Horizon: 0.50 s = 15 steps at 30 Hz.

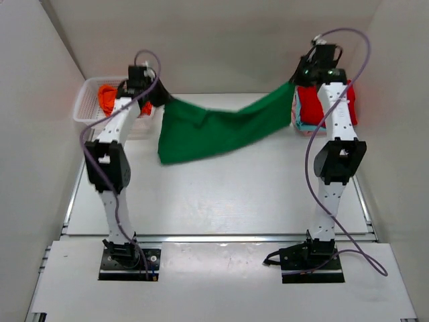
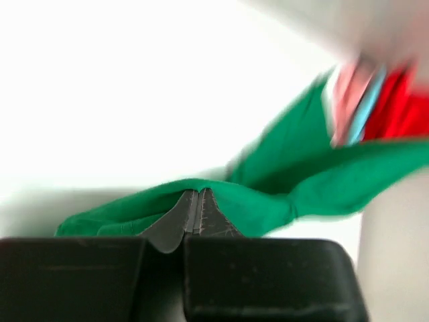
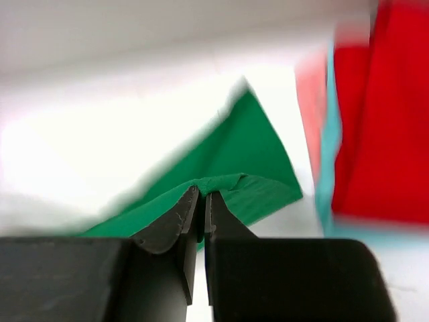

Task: Fold and stack the t-shirts
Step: Flatten out the tshirt

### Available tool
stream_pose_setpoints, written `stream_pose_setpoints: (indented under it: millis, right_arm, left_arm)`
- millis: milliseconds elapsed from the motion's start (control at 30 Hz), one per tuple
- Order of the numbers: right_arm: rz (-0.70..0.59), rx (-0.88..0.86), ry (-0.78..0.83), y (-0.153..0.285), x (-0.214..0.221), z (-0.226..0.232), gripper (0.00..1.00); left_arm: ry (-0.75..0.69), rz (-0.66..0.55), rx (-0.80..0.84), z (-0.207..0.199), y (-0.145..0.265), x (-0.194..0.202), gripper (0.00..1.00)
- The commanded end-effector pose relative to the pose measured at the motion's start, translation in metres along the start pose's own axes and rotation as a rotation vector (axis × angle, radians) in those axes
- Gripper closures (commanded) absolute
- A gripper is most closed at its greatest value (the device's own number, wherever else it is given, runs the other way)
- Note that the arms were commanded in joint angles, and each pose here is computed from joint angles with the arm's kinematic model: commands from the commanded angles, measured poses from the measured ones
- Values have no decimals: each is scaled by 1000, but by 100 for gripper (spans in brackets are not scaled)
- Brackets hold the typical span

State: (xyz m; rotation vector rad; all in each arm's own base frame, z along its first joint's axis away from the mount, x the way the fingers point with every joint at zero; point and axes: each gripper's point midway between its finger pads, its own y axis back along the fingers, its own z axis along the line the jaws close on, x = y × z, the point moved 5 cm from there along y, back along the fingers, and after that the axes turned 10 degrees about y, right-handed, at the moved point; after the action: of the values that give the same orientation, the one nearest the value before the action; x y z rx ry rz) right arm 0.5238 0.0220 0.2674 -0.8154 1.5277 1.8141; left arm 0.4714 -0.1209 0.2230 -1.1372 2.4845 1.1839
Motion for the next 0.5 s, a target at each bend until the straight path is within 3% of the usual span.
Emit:
stream_pose_setpoints:
  millis: [0, 33, 100, 133, 167, 233, 267, 367, 433, 467]
  right_arm:
    - [-337, -94, -51, 91, -111, -13, 100]
    - [-424, -138, -39, 121, -126, -9, 100]
    - [-366, -157, -122, 100, -86, -27, 100]
    - [-399, -182, -126, 102, -75, -26, 100]
    - [-403, -181, -136, 100, -69, -32, 100]
    - [-328, -165, -139, 92, -46, -36, 100]
    - [-283, -172, -128, 90, -37, -29, 100]
    - [-222, -133, -60, 94, -6, -17, 100]
    - [-140, -133, -62, 84, 41, -13, 100]
    - [-106, -128, -67, 89, 64, -11, 100]
  left_arm:
    - [-36, -337, 298, -106, 93, -153, 100]
    - [-45, -368, 333, -121, 112, -159, 100]
    - [-69, -380, 311, -109, 124, -162, 100]
    - [-75, -320, 262, -89, 94, -146, 100]
    - [-100, -364, 279, -93, 119, -144, 100]
    - [-64, -328, 277, -59, 95, -104, 100]
    - [-65, -352, 320, -66, 119, -95, 100]
    - [-46, -263, 294, -38, 114, -34, 100]
    - [-77, -262, 301, -35, 135, -1, 100]
    - [-60, -199, 267, -16, 126, 27, 100]
